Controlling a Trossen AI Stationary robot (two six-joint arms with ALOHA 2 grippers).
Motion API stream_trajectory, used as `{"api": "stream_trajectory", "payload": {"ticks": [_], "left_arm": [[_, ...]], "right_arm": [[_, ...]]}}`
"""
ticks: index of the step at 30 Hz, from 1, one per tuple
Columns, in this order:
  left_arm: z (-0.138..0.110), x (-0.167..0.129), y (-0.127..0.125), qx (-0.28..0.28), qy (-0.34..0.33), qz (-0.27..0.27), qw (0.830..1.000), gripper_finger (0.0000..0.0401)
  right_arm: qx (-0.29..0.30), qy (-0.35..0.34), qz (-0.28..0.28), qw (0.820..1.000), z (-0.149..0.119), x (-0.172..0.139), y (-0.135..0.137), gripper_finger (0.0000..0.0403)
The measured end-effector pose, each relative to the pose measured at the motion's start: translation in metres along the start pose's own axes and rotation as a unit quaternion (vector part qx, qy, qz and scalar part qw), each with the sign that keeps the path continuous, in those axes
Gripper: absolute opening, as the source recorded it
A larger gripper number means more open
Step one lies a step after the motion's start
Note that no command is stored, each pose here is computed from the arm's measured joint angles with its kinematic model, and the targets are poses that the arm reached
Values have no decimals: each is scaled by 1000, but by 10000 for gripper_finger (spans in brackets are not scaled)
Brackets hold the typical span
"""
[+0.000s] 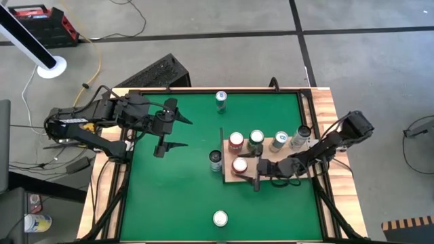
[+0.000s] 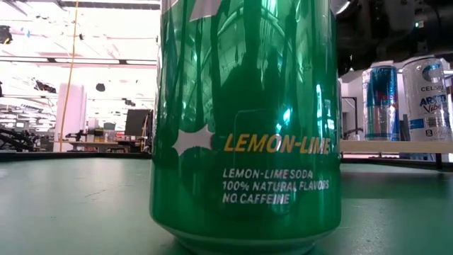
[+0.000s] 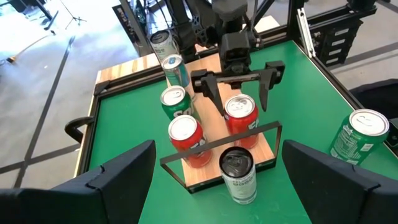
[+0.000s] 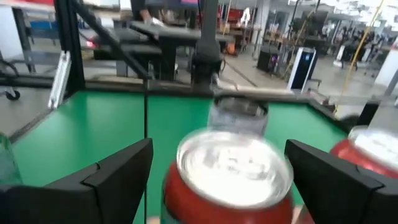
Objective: Place canned beverage on shelf
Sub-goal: Put the orange soda can on the shelf
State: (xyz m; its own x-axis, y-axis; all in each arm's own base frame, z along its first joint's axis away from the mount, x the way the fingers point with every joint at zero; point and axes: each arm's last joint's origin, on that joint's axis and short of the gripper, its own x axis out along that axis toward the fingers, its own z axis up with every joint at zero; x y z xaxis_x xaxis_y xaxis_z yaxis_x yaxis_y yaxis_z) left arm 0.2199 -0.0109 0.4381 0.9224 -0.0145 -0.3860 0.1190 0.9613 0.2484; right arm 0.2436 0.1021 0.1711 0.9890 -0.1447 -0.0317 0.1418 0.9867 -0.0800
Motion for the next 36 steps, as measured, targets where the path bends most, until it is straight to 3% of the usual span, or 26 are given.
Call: {"api": "stream_trajectory", "payload": {"ticks": [10, 15, 19, 26, 32, 36], "left_arm": [[-4, 0, -1, 1, 22, 1, 1000, 334], [-22, 6, -5, -15, 67, -6, 998, 334], [-49, 8, -11, -38, 79, 35, 996, 334], [-107, -15, -25, -70, -83, 70, 992, 334], [-170, -13, -39, -96, -228, 138, 959, 334], [-201, -11, -44, -108, -257, 196, 940, 334]], "right_arm": [[-13, -3, -5, 1000, 47, -11, -12, 388], [-9, 96, -7, 995, 87, -10, -17, 388], [27, 196, 5, 980, 113, -8, -20, 384], [110, 259, 36, 959, 134, -4, -15, 379], [193, 311, 16, 930, 129, -8, -18, 379], [222, 319, 0, 921, 127, -9, -19, 379]]}}
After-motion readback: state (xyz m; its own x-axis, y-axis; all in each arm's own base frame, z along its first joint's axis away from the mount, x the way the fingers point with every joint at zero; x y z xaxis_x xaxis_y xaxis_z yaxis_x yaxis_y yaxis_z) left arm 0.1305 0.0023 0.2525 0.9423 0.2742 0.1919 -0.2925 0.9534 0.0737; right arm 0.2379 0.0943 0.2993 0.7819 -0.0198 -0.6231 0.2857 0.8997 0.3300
